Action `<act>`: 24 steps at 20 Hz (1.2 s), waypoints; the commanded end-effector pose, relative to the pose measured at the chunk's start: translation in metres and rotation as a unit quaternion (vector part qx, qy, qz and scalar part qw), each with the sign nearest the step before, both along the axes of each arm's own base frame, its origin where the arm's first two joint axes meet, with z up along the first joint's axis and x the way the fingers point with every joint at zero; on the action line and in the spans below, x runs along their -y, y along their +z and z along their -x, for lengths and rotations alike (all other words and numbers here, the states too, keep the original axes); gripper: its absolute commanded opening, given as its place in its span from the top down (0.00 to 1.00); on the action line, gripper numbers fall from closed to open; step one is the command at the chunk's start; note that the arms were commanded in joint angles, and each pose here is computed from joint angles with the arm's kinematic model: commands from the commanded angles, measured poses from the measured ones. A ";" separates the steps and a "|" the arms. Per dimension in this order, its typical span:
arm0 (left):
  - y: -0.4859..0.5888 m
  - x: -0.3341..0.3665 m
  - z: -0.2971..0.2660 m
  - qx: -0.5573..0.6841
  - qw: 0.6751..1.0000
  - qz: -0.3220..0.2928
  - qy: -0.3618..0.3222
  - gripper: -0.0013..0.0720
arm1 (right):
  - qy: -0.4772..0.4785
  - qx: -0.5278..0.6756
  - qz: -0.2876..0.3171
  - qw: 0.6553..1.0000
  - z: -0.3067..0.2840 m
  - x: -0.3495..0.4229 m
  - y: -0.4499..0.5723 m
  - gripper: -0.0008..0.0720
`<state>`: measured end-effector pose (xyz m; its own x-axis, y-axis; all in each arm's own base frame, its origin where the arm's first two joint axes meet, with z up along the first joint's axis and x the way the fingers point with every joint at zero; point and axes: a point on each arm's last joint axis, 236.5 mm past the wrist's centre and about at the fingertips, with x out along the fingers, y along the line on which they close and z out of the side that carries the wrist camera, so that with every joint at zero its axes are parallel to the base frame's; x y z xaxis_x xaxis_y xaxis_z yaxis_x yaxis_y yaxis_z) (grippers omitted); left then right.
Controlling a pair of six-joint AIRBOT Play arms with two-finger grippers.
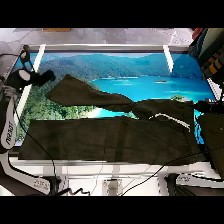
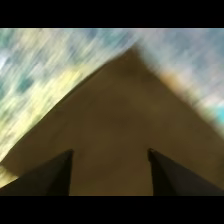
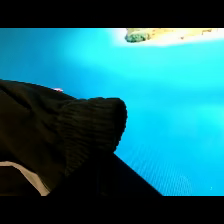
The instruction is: Fold the clothes and pants, and hang the long-sleeved shirts on hangers.
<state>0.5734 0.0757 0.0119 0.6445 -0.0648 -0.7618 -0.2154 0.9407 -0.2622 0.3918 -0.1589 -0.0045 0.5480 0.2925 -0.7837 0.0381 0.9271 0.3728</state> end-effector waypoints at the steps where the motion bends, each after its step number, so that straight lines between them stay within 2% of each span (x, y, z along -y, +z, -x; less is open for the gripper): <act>1: -0.044 -0.038 0.062 -0.133 0.988 0.061 0.052 0.33 | -0.001 0.001 0.001 1.000 0.000 0.000 0.000 0.94; 4: -0.063 -0.050 0.079 -0.144 0.977 0.125 0.092 0.33 | -0.001 0.001 0.001 1.000 0.000 0.000 0.000 0.94; 6: -0.077 -0.053 0.083 -0.145 0.974 0.137 0.107 0.24 | -0.001 0.001 0.001 1.000 0.000 0.001 0.000 0.94; 11: -0.093 -0.027 0.036 -0.076 0.971 0.194 0.114 0.24 | -0.007 0.006 0.007 1.000 -0.003 0.004 0.001 0.94; 16: -0.119 -0.018 0.014 -0.052 0.976 0.172 0.121 0.26 | -0.024 0.000 -0.007 1.000 -0.003 0.004 0.001 0.94; 17: -0.115 -0.019 0.007 -0.035 0.978 0.164 0.125 0.36 | -0.024 -0.001 -0.008 1.000 -0.003 0.003 0.001 0.94; 20: -0.091 -0.021 -0.005 0.000 0.980 0.153 0.126 0.97 | -0.023 -0.001 -0.008 1.000 -0.002 0.003 0.001 0.94; 24: 0.003 -0.029 -0.010 0.087 0.990 0.089 0.071 0.96 | -0.023 -0.001 -0.008 1.000 -0.002 0.003 0.001 0.94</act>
